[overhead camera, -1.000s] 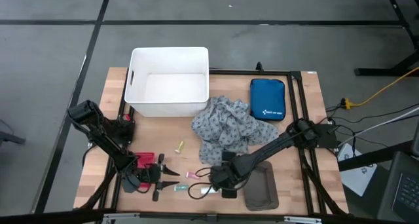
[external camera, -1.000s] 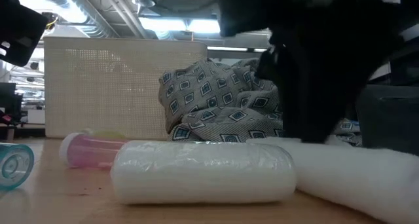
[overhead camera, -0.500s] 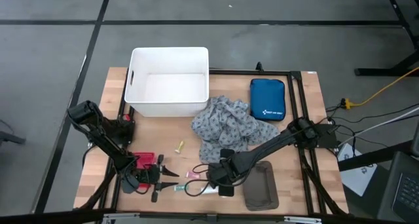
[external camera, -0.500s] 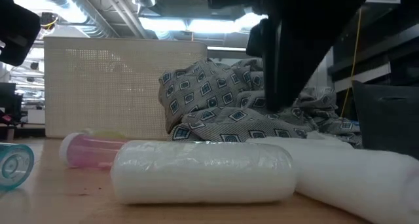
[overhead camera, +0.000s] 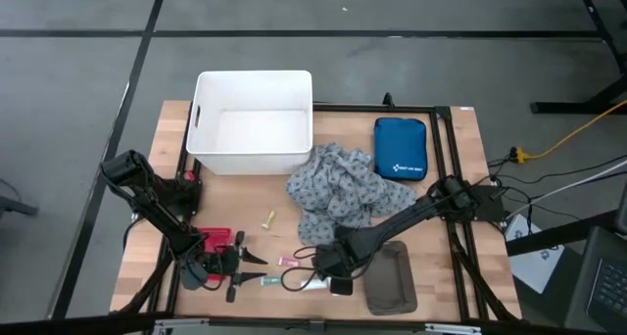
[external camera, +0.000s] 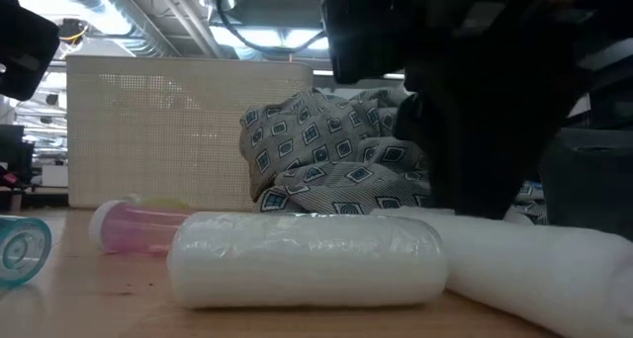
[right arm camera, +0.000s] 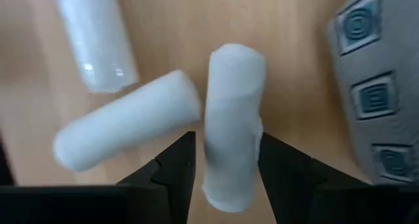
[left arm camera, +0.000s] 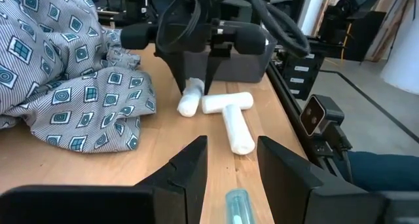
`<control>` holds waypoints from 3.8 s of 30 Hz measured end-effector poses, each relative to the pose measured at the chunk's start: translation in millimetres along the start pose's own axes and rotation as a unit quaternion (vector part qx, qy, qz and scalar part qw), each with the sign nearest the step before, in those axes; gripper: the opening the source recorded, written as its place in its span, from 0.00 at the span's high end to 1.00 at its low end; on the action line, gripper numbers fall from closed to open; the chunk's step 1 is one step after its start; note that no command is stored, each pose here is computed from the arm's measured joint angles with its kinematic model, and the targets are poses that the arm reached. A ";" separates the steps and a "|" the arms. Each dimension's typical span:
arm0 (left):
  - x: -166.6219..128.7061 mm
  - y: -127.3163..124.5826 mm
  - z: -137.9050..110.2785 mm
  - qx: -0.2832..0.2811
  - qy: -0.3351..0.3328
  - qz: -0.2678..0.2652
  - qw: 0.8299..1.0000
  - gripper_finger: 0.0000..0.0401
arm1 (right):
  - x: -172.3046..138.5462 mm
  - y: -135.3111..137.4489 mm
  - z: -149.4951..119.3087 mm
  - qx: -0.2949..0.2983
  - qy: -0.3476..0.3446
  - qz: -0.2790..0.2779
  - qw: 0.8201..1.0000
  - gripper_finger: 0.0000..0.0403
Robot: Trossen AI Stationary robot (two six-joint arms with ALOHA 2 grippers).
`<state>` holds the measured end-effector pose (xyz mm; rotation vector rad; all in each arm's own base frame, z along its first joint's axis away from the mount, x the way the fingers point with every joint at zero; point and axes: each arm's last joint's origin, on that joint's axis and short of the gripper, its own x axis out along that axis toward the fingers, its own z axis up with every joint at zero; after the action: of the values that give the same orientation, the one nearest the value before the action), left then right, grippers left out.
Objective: Pick & Place Medicine items
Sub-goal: Put the top white rolled gauze into the black bin, then put the right white rolled gauze into the black bin
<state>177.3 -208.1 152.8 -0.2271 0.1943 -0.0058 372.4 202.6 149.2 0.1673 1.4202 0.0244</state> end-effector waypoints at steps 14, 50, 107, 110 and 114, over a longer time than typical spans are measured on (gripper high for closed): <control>0.0 0.3 -0.6 -0.001 0.002 0.001 1.000 0.68 | 1.3 -1.2 0.2 0.021 -0.013 -0.015 1.000 0.73; -2.8 -1.7 -2.2 -0.006 0.005 -0.004 1.000 0.68 | -161.3 3.9 -68.3 0.048 -0.049 -0.146 0.987 0.91; -2.6 -1.5 -2.1 -0.012 0.005 -0.003 1.000 0.68 | -102.7 30.5 -9.0 0.163 -0.126 0.041 0.978 0.64; -2.5 -1.5 -2.0 -0.012 0.005 -0.004 1.000 0.68 | -83.0 32.5 -5.5 0.162 -0.094 0.047 0.981 0.64; -2.6 -1.5 -2.2 -0.012 0.005 -0.004 1.000 0.68 | -61.4 33.9 -2.5 0.162 -0.065 0.047 0.984 0.64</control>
<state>174.4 -210.0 151.6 -0.2520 0.2041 -0.0121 363.5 229.1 213.6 0.4960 1.2784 -0.1386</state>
